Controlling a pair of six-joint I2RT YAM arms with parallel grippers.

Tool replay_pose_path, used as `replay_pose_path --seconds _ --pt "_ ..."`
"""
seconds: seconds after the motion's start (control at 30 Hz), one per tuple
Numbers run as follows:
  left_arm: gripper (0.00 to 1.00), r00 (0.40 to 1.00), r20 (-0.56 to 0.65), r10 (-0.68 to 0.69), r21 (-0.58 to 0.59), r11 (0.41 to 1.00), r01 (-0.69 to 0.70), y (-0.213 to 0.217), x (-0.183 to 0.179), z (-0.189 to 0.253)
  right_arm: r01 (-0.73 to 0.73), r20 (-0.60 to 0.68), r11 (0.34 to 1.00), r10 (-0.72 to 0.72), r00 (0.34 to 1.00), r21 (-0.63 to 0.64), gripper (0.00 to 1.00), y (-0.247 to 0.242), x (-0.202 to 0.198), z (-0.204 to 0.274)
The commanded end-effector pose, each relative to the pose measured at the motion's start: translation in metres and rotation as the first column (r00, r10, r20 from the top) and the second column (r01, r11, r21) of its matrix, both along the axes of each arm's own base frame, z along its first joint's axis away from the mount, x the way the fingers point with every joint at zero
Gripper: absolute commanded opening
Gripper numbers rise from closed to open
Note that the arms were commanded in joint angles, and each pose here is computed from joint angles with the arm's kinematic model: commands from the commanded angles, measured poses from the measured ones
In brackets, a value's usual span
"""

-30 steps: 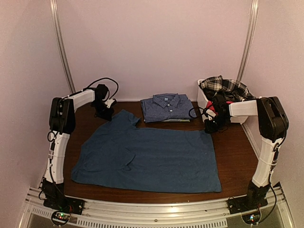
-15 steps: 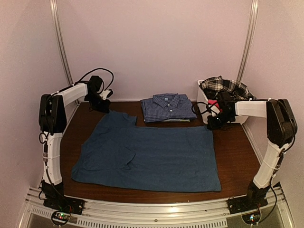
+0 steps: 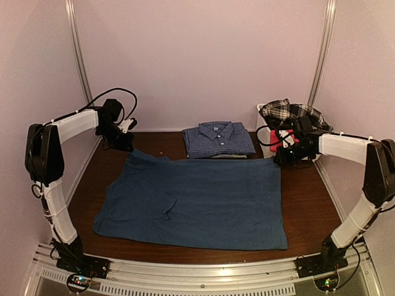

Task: Fold and stack the mixed laundry pile
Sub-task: Pick up the 1/3-folded T-shirt from the center of the board, then fold the 1/3-folded T-shirt at the center of the board.

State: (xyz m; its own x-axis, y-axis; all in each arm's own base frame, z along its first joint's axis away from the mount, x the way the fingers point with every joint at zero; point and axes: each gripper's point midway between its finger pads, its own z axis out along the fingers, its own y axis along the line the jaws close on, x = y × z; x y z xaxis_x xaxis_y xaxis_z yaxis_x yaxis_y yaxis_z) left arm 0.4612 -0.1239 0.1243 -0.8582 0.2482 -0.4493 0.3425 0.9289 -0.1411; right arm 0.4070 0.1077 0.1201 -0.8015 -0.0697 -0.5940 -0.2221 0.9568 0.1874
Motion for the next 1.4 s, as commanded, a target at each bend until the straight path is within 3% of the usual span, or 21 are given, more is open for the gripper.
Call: replay_pose_path --seconds 0.0,0.27,0.6,0.83,1.0,1.17,1.37 --pt "0.00 1.000 0.013 0.029 -0.016 0.999 -0.029 0.007 -0.018 0.014 0.003 -0.022 0.999 -0.002 1.000 0.053 0.00 0.001 -0.019 0.003" --pt "0.00 0.981 -0.146 0.129 0.075 0.990 -0.119 0.031 -0.074 0.004 0.028 -0.112 0.992 -0.014 0.994 0.122 0.00 0.004 -0.071 -0.011" --pt "0.00 0.894 -0.389 0.222 0.126 0.974 -0.187 0.038 -0.126 -0.068 0.086 -0.327 0.992 -0.052 0.943 0.090 0.00 0.005 -0.110 -0.077" --pt "0.00 0.864 -0.441 0.245 0.108 0.969 -0.220 0.033 -0.120 -0.110 0.102 -0.410 0.995 -0.085 0.908 0.021 0.00 0.002 -0.096 -0.118" --pt "0.00 0.862 -0.429 0.269 0.092 0.963 -0.254 0.030 -0.098 -0.122 0.091 -0.403 0.996 -0.087 0.911 -0.008 0.00 0.002 -0.070 -0.125" --pt "0.00 0.882 -0.389 0.265 0.092 0.964 -0.250 0.032 -0.076 -0.102 0.052 -0.368 0.998 -0.057 0.928 -0.023 0.00 0.004 -0.045 -0.104" --pt "0.00 0.908 -0.298 0.294 0.128 0.955 -0.268 0.049 -0.069 -0.057 0.033 -0.282 0.999 -0.037 0.959 -0.019 0.00 0.002 -0.042 -0.060"
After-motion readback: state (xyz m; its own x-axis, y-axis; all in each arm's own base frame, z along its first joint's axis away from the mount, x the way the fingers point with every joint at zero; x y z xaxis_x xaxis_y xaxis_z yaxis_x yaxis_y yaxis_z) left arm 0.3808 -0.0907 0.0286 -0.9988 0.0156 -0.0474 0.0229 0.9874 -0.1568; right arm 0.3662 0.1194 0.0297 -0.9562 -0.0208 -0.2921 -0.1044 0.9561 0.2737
